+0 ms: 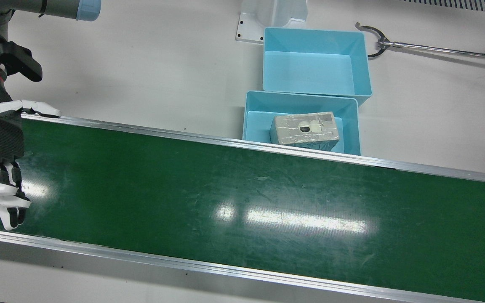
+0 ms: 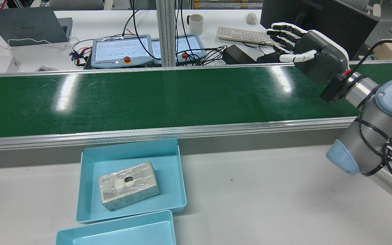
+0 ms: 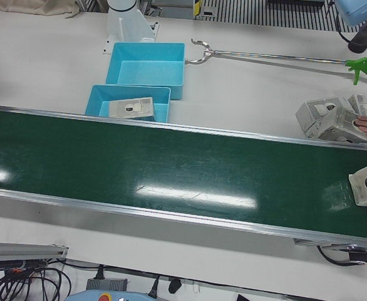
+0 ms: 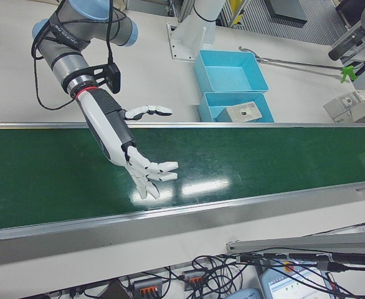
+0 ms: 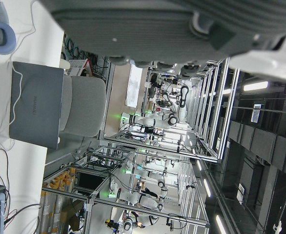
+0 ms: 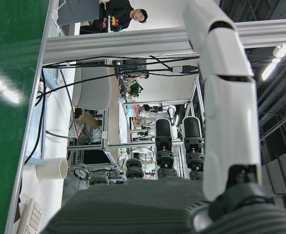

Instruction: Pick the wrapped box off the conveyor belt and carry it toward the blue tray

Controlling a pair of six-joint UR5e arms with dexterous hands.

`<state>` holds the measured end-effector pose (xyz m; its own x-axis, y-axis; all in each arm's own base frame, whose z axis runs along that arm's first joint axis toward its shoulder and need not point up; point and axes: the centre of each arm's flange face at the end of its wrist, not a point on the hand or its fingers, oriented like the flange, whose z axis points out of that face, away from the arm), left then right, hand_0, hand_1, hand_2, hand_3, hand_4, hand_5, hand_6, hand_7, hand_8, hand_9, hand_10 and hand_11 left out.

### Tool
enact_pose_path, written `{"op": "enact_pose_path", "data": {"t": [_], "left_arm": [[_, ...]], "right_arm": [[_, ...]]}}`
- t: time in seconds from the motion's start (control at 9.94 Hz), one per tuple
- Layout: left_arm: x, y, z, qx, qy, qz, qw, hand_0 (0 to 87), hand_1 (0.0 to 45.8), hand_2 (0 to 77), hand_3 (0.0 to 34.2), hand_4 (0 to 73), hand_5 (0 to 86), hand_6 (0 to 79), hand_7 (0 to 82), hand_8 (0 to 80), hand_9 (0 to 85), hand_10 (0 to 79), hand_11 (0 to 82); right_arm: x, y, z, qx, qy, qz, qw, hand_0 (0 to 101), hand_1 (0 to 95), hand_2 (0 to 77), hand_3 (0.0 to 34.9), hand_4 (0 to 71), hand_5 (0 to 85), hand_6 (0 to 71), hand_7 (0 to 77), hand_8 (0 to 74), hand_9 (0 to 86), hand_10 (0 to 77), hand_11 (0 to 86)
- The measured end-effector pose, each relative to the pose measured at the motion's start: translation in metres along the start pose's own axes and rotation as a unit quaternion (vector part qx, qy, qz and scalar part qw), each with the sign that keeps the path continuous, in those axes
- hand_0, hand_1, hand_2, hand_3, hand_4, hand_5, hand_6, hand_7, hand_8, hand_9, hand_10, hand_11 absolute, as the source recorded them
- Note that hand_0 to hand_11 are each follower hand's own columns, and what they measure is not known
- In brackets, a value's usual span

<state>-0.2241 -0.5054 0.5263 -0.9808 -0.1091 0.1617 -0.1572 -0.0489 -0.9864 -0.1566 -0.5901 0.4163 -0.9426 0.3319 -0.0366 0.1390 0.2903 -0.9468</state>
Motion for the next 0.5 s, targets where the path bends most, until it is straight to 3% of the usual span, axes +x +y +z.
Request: {"op": "enact_pose_path", "data": {"t": [0.5], "left_arm": [[0.0000, 0.0000, 0.0000, 0.000, 0.000, 0.000, 1.0000, 0.0, 0.0, 0.5, 0.0, 0.0, 1.1, 0.0, 0.0, 0.0, 0.0, 0.0, 0.0]], "right_arm": [[0.0053, -0.0113, 0.0034, -0.009, 0.003, 0.001, 1.0000, 49, 15.3, 18.5, 13.0, 11.5, 28.4, 4.9, 21.8, 2.2, 6.5, 0.0, 1.6]]}}
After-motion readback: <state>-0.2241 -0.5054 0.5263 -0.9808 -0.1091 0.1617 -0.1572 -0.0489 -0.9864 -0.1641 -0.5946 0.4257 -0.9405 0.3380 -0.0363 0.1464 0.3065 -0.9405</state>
